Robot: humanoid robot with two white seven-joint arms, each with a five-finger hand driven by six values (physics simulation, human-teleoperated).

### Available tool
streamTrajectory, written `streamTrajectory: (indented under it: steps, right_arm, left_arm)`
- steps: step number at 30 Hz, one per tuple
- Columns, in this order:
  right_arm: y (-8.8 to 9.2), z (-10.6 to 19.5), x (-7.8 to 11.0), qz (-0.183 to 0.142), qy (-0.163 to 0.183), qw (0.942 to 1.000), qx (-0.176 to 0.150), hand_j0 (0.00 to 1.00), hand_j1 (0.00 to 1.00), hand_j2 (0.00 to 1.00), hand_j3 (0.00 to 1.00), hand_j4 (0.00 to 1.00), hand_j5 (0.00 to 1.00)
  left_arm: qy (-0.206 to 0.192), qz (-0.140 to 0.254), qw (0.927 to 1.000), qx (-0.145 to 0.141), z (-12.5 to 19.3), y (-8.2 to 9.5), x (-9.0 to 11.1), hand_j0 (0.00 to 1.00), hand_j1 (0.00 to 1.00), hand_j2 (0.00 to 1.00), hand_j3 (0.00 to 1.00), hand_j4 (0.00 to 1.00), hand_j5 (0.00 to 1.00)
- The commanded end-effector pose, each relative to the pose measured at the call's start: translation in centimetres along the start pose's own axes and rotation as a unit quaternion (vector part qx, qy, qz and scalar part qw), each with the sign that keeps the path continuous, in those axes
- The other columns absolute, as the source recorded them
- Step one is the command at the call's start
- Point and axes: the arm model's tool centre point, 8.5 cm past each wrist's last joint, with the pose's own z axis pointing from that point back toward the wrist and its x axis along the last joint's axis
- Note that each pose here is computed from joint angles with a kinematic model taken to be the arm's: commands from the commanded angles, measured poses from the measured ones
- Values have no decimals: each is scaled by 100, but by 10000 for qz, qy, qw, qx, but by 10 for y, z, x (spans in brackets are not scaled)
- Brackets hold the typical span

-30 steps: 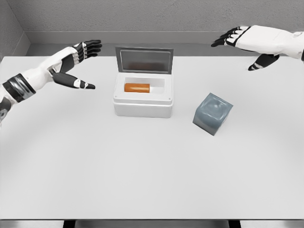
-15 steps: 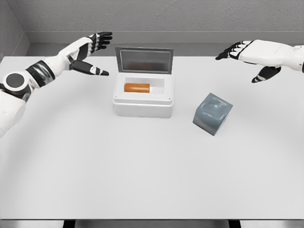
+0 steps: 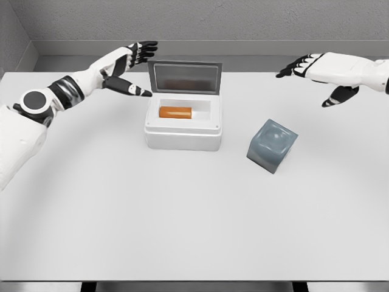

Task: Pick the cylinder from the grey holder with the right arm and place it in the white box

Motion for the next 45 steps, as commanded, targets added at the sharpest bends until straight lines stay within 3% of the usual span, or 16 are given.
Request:
streamTrajectory:
  steps: [1, 6, 11, 16, 45]
  right_arm:
    - [1, 2, -4, -59, 63, 10000, -6, 100, 100, 100, 100, 100, 100]
    - [-1, -3, -1, -43, 2, 10000, -23, 100, 100, 100, 100, 100, 100]
    - [7, -8, 3, -55, -62, 9999, 105, 100, 100, 100, 100, 100, 100]
    - [4, -8, 2, -35, -60, 9999, 74, 100, 100, 100, 100, 100, 100]
    - [8, -6, 1, -55, -36, 9999, 129, 100, 100, 100, 100, 100, 100]
  left_arm:
    - [-131, -1, 9997, -228, -3, -5, 7, 100, 100, 100, 100, 100, 100]
    - [-227, -9, 9985, -507, 0, -7, 11, 100, 100, 100, 100, 100, 100]
    - [-309, -5, 9990, -336, 7, 4, 14, 100, 100, 100, 100, 100, 100]
    - [-501, 136, 9986, -131, 17, 16, 18, 100, 100, 100, 100, 100, 100]
    - [-529, 189, 9978, -352, 9, -5, 13, 100, 100, 100, 100, 100, 100]
